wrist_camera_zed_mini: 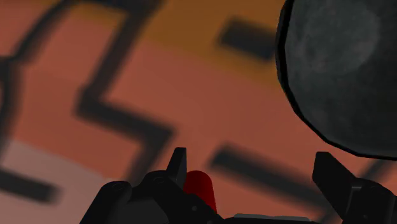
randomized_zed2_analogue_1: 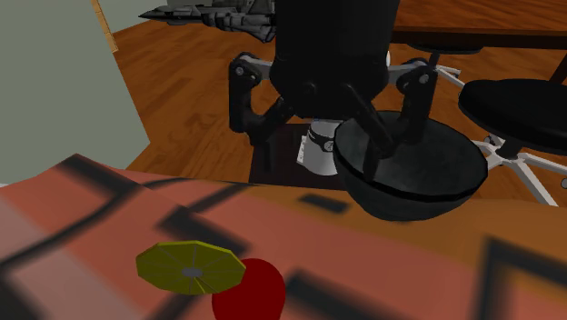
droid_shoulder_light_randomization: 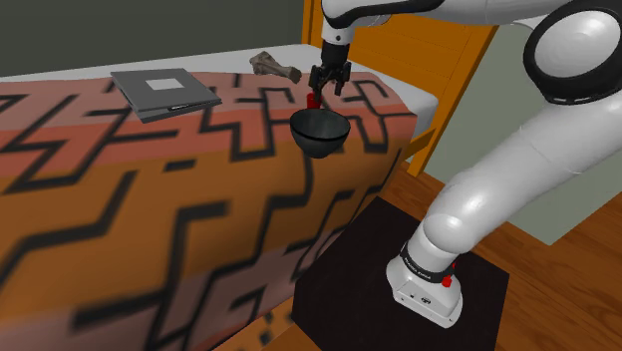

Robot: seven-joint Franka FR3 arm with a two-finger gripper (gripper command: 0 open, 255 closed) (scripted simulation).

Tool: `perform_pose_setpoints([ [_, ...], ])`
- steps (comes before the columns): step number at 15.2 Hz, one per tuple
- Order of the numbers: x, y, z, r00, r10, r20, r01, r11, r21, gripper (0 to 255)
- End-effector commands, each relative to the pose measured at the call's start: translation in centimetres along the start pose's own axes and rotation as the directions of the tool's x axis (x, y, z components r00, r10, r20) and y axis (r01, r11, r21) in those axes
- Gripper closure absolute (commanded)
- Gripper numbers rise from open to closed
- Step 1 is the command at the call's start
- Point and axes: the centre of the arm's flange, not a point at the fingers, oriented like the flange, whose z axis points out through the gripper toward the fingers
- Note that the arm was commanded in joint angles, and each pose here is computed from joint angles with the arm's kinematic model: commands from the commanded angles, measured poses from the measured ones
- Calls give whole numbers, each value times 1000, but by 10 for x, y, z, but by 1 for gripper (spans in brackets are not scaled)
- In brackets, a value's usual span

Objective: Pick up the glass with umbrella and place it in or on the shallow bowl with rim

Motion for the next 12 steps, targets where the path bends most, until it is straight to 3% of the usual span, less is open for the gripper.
perform_pose_setpoints([
  [1, 22, 14, -2, 1000, -11, 3, 11, 1000, -7, 0],
  [6, 82, 40, 2, 999, -37, 11, 37, 999, -23, 0],
  [12, 86, 43, 28, 999, -38, 11, 39, 999, -24, 0],
])
